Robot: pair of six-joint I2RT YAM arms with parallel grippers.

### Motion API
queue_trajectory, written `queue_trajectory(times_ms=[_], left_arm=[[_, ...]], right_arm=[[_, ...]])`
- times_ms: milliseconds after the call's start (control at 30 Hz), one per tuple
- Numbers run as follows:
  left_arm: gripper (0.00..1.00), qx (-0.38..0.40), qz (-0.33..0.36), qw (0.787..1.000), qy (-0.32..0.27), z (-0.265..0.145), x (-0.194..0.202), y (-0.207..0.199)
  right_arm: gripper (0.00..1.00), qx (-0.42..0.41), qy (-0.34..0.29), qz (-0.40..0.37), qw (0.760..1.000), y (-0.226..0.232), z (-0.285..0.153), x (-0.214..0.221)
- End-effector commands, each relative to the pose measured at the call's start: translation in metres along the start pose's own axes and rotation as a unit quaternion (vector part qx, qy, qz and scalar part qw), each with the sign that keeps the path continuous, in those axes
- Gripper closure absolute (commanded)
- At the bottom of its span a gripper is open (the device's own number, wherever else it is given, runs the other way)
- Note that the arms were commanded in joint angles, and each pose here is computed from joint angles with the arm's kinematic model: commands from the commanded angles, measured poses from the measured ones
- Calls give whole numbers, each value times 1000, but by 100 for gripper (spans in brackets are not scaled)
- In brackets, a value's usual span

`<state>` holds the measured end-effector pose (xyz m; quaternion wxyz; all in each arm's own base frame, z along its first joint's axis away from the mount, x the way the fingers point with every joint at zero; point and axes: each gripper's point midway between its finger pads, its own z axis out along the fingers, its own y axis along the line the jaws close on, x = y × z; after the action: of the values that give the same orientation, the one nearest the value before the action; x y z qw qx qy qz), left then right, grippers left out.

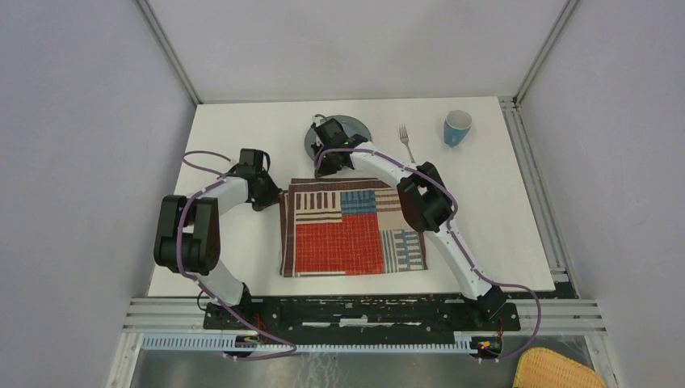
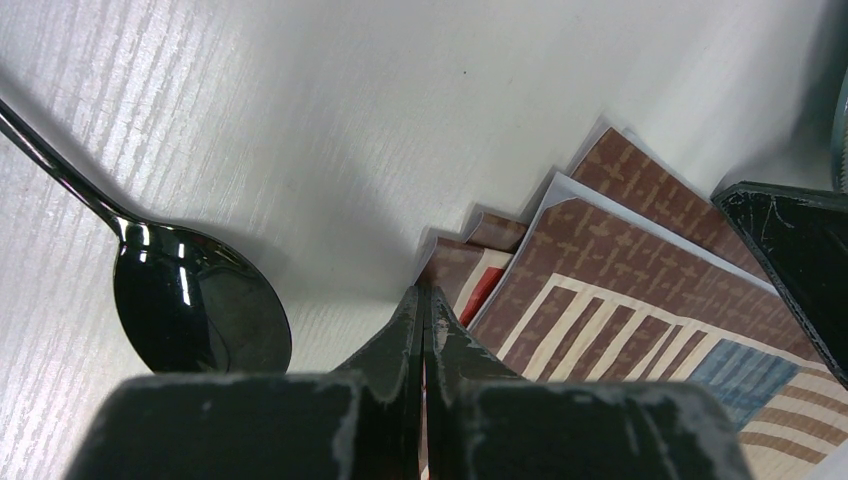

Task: Set the dinner table for one person
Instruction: Adjust the napkin at the center of the board.

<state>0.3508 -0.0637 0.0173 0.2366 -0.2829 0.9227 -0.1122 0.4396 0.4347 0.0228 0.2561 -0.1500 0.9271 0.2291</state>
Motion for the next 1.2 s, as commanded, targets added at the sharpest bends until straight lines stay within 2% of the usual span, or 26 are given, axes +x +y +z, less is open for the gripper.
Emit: queue_trajectory(times_ms=[0,367,833,1167], left_arm=[[98,-3,0,1000,0,4,-5,-2],[98,-5,-3,1000,5,9,-4,-3],[98,-7,3,1000,-9,1,-13,-7],[98,-28,55,984,-168,-82,-92,-30]], right_arm=[[98,-25,13,-6,1000,21,-6,12],[98,-48,54,-15,997,48,-11,58],[99,-45,65,-22,997,54,-17,81],[99,-35,64,-25,997,51,-10,80]])
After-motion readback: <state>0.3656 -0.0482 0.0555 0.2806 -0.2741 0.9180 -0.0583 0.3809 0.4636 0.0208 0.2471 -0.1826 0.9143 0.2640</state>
